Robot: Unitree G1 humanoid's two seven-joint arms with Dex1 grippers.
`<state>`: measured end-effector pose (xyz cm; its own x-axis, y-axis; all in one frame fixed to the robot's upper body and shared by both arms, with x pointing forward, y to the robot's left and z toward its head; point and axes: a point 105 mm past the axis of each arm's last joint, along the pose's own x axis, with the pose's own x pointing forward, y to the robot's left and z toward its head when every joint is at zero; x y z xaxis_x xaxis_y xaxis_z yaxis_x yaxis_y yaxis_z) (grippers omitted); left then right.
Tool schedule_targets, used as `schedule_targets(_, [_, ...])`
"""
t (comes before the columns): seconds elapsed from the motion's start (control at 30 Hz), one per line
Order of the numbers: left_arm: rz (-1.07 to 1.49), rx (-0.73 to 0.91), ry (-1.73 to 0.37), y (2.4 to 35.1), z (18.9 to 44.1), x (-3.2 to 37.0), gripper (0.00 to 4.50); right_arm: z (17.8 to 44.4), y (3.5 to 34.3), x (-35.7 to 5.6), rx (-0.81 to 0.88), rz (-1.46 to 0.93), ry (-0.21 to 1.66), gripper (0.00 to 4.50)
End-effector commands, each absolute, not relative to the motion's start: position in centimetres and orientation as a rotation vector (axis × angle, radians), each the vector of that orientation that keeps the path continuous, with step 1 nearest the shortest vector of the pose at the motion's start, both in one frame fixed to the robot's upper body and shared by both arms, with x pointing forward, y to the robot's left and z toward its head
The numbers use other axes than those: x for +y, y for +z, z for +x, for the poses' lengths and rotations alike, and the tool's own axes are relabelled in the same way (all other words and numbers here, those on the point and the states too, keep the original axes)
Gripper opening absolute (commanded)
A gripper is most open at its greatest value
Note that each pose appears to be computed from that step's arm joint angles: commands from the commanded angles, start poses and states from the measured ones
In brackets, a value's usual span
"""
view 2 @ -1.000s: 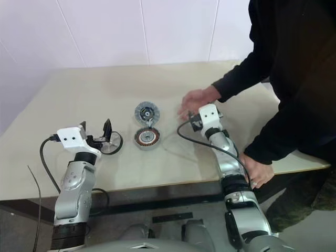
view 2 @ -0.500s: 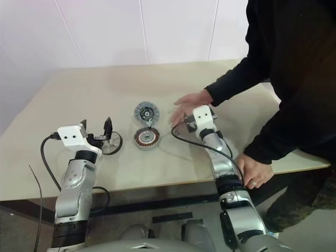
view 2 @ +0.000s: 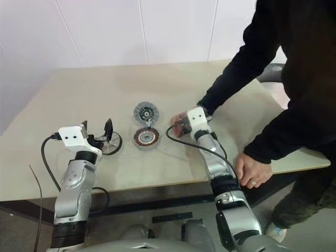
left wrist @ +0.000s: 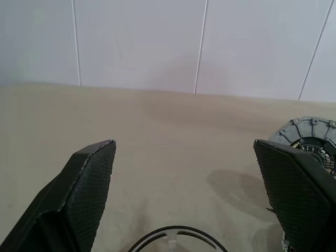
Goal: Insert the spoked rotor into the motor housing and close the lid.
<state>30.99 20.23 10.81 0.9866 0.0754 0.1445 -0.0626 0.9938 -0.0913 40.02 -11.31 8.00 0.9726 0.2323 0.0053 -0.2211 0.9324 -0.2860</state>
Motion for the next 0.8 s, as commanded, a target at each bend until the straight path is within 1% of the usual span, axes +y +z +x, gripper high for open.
schedule_targets(0.03, [-0.069,-0.205,0.054,12.4,31.1,20.0,4.46,40.5,10.8,-10.7,-0.129,-0.291,0.236,4.44])
schedule_targets(0.57, [-0.071,-0.215,0.065,12.5,31.2,20.1,4.46,41.0,10.9,-10.3,-0.125,-0.302,0.257,4.44])
schedule_targets(0.8, [-0.067,-0.209,0.063,12.3,31.1,20.2,4.46,40.9,9.7,-10.0,-0.081,-0.277,0.282,4.44])
